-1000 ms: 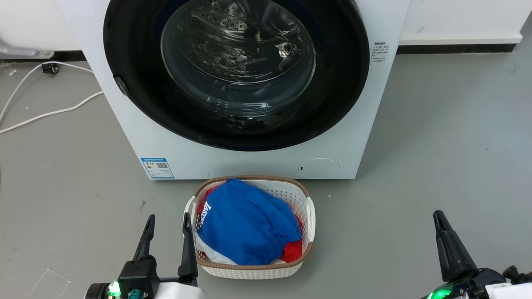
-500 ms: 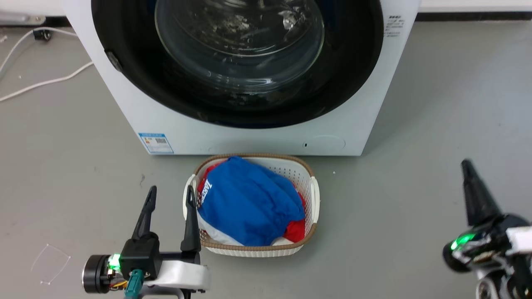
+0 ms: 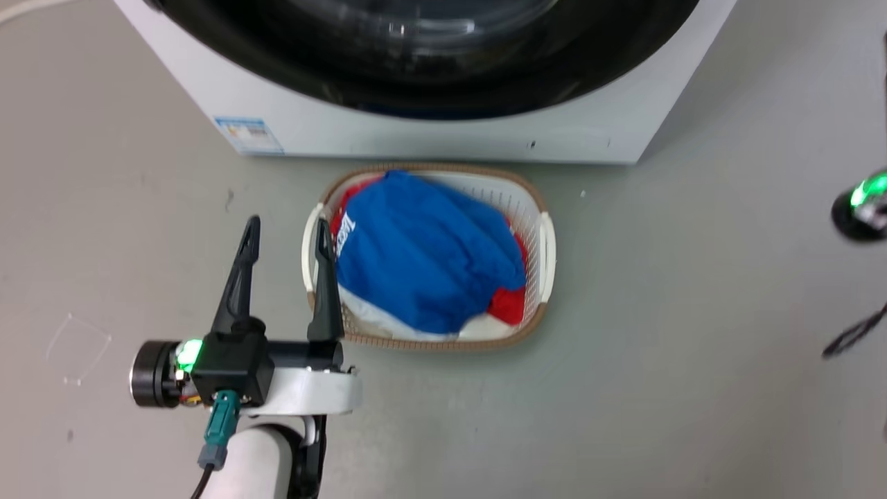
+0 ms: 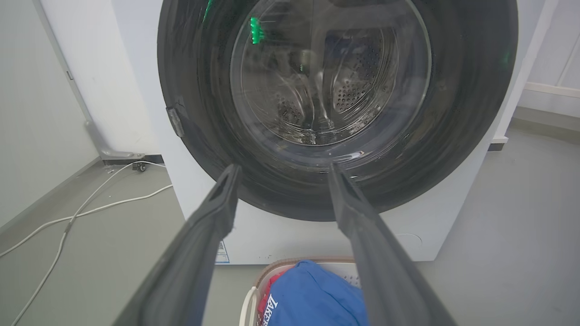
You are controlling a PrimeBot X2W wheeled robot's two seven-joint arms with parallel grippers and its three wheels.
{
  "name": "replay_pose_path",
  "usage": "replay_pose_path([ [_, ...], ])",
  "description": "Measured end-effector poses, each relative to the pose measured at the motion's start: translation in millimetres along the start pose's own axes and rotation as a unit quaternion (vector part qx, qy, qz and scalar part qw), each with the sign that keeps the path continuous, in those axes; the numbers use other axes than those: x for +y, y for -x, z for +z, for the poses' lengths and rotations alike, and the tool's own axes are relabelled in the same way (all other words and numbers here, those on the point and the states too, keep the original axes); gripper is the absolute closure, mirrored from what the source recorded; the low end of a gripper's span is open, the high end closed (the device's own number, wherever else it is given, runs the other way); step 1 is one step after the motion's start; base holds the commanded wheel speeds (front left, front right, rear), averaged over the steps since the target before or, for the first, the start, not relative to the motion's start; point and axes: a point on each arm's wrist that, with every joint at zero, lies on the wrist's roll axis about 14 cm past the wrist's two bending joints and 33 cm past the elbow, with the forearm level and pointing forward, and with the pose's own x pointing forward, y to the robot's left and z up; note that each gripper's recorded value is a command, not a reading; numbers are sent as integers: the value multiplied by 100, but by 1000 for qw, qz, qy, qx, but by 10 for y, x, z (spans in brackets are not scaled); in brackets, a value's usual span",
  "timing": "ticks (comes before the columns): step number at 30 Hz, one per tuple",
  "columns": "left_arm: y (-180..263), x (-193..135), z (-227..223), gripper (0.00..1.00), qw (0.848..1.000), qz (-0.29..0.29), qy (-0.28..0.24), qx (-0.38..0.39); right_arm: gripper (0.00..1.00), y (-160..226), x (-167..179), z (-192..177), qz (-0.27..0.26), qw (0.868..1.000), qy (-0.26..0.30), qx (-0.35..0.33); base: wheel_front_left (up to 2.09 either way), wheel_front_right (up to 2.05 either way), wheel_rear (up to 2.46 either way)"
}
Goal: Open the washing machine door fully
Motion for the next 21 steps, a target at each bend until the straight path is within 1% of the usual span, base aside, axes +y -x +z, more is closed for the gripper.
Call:
replay_pose_path([
  [5, -162, -22, -172, 0, 1000, -1, 0, 11, 100, -443, -152, 19, -7, 999, 7, 30, 0, 0, 0],
  [10, -246, 22, -381, 0, 1000, 9, -5, 29, 100, -805, -290, -81, -13, 997, 31, 72, 0, 0, 0],
  [13, -286, 47, -462, 0, 999, 14, -4, 35, 100, -953, -388, -258, -18, 992, 47, 115, 0, 0, 0],
  [21, -344, 88, -598, 0, 999, 21, -9, 45, 100, -1259, -533, -514, -25, 983, 75, 164, 0, 0, 0],
])
